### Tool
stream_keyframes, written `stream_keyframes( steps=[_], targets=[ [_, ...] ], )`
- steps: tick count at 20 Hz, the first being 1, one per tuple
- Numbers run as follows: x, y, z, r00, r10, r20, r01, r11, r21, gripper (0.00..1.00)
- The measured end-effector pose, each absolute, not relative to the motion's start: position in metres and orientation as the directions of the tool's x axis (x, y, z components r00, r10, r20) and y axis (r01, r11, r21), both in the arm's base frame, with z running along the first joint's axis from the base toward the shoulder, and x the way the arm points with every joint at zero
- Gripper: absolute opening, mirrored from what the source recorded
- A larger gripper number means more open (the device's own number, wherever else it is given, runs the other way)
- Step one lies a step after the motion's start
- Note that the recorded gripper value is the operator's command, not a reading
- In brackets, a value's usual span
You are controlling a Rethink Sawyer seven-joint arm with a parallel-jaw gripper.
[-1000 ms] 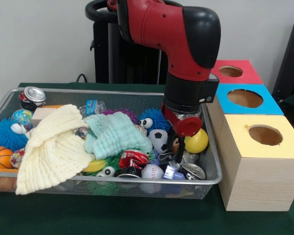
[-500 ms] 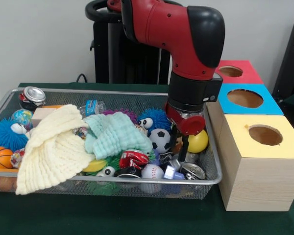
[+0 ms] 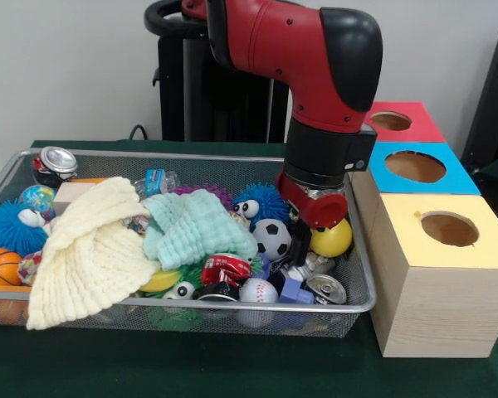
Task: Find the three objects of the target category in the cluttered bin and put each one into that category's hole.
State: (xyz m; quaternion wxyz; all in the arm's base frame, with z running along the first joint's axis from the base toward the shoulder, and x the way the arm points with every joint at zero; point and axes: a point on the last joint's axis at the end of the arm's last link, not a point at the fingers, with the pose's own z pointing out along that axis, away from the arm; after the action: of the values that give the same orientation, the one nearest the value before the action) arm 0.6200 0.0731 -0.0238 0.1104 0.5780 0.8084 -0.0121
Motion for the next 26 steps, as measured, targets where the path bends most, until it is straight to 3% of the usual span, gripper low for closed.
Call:
stream_keyframes(
  steps=[26],
  targets=[
    [0.6151,0.0675,-0.0215,-0.372,0.902,-0.218,0.911,0.400,0.104,0.00]
  ],
)
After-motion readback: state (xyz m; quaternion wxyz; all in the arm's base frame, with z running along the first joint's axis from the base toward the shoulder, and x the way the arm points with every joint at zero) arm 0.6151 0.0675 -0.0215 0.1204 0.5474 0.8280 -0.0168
